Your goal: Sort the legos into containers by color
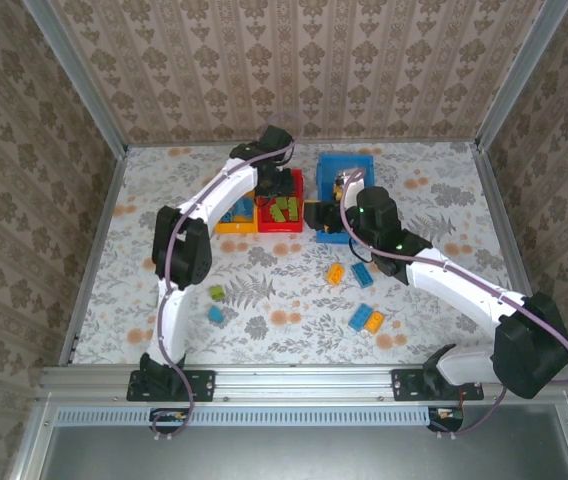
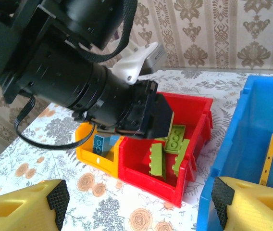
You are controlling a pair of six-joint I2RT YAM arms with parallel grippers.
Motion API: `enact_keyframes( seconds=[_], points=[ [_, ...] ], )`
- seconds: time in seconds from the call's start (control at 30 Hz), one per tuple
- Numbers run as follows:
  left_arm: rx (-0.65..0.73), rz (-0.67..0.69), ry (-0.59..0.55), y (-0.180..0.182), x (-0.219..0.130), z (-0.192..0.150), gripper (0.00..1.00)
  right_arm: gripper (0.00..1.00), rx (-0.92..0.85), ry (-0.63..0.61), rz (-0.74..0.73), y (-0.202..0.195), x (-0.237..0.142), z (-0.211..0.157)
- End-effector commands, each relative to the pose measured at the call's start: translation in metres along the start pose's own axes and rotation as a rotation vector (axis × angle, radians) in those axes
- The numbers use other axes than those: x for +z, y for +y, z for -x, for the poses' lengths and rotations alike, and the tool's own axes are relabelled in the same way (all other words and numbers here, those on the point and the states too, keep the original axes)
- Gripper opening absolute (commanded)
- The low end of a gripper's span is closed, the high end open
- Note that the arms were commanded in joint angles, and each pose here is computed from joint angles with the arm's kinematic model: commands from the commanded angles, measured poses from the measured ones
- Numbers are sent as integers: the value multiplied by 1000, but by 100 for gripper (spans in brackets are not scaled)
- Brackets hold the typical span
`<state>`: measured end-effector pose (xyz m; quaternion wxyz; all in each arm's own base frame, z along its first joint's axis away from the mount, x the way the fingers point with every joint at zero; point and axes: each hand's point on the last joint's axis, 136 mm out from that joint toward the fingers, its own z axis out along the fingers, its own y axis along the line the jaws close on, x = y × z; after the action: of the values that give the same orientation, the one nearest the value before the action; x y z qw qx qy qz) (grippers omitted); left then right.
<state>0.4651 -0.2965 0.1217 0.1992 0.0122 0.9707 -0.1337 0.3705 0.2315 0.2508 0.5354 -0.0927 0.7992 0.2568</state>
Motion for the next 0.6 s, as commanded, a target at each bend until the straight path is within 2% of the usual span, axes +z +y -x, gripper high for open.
enact_keyframes(
  seconds=[0.0, 0.17, 0.27, 0.3, 0.43, 0.57],
  points=[
    [44, 105, 11, 18, 3, 7, 16, 81, 27, 0, -15, -5, -6, -1],
    [49, 246, 43, 43, 20, 2, 16, 82, 30, 1, -31, -9, -7, -1],
    [55, 270, 48, 48, 28, 1, 17, 82, 29, -6, -34, -10, -8, 2],
    [56, 270, 50, 48, 29, 0, 19, 82, 30, -2, -38, -11, -8, 0],
    [68, 241, 49, 39, 29, 1, 42, 82, 30, 14, -58, -17, -10, -5],
    [83, 200, 28, 22, 17, 4, 50, 83, 31, 24, -80, -24, -15, -10]
  ],
)
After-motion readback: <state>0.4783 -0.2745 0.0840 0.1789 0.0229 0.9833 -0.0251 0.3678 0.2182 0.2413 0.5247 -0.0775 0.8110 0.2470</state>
